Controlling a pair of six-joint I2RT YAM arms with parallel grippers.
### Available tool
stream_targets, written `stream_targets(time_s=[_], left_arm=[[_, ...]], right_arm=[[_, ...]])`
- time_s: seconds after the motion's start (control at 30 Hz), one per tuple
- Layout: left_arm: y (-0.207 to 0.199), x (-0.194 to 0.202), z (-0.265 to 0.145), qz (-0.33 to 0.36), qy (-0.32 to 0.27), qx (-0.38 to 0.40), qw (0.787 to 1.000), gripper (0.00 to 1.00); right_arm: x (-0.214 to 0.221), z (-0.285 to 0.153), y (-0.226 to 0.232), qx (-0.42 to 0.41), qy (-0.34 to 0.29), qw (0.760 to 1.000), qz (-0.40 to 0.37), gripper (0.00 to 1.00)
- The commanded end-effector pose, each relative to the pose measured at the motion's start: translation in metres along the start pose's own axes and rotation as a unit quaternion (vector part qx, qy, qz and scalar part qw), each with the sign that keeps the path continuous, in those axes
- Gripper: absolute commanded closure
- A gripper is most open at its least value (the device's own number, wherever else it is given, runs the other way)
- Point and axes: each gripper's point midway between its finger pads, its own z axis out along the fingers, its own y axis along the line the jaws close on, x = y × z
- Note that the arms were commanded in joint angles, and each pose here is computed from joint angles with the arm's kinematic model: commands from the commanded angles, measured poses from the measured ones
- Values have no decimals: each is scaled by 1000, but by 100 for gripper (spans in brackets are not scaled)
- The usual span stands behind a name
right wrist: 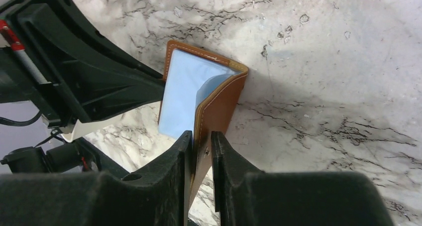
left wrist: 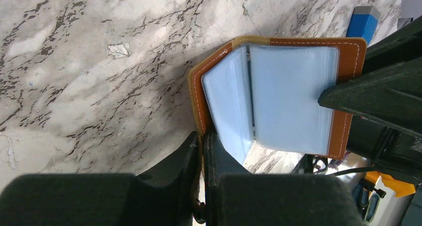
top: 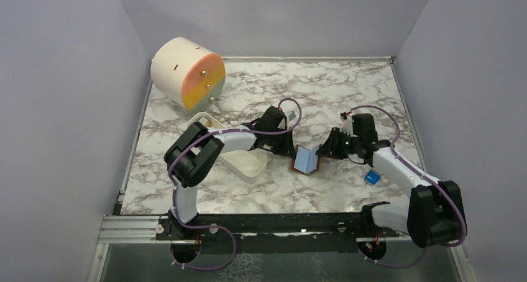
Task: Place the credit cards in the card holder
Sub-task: Open the card holder at the center of the board.
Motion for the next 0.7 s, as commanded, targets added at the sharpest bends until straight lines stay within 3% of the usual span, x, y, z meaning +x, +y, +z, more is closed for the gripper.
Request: stream_targets(time_s=[0.0,0.07,0.2,0.33,0.47,0.67], left_arm=[[0,1,-3,11,-4,-8,1000,100],[1,1,-3,10,-4,-10,1000,100],[0,0,-3,10,-6,-10,1000,100],[0,0,-3,8,-6,-10,1000,100],[-2,0,-4,8,-7,-7,1000,100],[-2,1,-5,5,-7,-7,1000,100]], right_arm=[[-6,-5,12,-25,-18,999,-9,79],[-7,-6,10,-17,-20,1000,-9,80],[-6,-5,9,-17,-21,1000,-10,93],[-4,-3,7,-17,-21,1000,-10,96],[-1,1,2,-12,-18,1000,-4,96],[3,5,-4,-5,-16,1000,3,84]])
